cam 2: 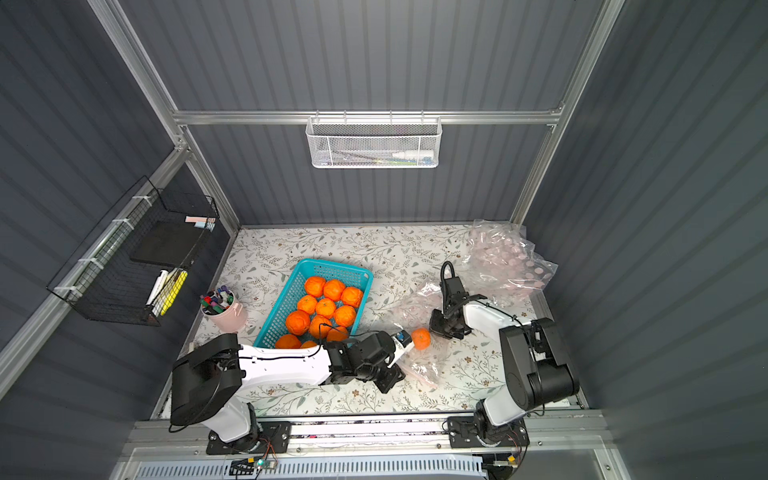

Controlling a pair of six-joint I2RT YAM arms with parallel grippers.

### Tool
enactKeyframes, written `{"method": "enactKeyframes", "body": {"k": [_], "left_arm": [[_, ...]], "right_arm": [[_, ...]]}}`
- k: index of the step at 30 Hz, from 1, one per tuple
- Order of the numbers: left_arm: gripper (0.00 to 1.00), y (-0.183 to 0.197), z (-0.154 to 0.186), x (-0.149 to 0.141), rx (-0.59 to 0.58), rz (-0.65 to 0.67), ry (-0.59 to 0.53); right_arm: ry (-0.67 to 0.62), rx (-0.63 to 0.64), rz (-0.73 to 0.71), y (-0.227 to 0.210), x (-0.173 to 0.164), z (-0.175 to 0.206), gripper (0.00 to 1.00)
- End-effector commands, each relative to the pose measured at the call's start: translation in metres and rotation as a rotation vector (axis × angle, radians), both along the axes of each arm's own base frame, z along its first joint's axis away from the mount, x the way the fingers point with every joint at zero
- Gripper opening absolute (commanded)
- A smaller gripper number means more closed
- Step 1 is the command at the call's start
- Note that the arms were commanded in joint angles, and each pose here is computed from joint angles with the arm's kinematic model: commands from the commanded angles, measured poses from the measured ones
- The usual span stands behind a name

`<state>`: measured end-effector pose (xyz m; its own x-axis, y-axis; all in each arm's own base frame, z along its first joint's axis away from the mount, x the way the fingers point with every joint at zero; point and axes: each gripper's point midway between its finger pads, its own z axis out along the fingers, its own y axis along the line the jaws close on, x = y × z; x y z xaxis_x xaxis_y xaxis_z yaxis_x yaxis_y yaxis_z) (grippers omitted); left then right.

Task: Open the zip-top bag and take out the orange
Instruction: Pick up the orange from the zipper food storage bag.

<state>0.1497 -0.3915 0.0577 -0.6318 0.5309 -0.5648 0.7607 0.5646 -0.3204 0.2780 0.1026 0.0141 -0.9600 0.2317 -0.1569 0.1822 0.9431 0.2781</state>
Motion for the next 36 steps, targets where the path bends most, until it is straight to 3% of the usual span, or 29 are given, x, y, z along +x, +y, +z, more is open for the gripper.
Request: {"method": "enactKeyframes", "body": {"k": [1, 4, 12, 17, 23, 27, 31, 36], "left_arm": [[0.18, -0.016, 0.003, 0.011, -0.056, 0.010, -0.060], [0.14, -0.015, -0.003, 0.017, -0.038, 0.030, -0.077], [0.14, -0.019, -0.019, 0.024, -0.018, 0.062, -0.083], [0.13, -0.011, -0.031, 0.024, 0.027, 0.071, -0.075], [0.13, -0.003, -0.029, 0.023, 0.036, 0.077, -0.087], [0.17, -0.001, -0.024, 0.022, 0.022, 0.081, -0.094], [0.20, 0.002, -0.026, 0.021, 0.022, 0.082, -0.091], [0.39, 0.006, -0.023, 0.020, 0.014, 0.086, -0.097]], "right_arm": [[0.038, -0.015, 0.014, -0.002, -0.013, -0.006, 0.10], [0.037, -0.012, 0.015, -0.001, -0.013, -0.006, 0.10], [0.021, 0.005, 0.028, 0.002, -0.013, 0.000, 0.09], [-0.031, 0.025, 0.025, 0.004, -0.007, 0.025, 0.10], [-0.065, 0.184, 0.031, 0.032, -0.004, 0.062, 0.12], [-0.033, 0.250, 0.045, 0.053, -0.013, 0.061, 0.12], [0.007, 0.233, 0.048, 0.056, -0.022, 0.048, 0.12], [0.076, 0.205, 0.034, 0.053, -0.037, 0.020, 0.12]]}}
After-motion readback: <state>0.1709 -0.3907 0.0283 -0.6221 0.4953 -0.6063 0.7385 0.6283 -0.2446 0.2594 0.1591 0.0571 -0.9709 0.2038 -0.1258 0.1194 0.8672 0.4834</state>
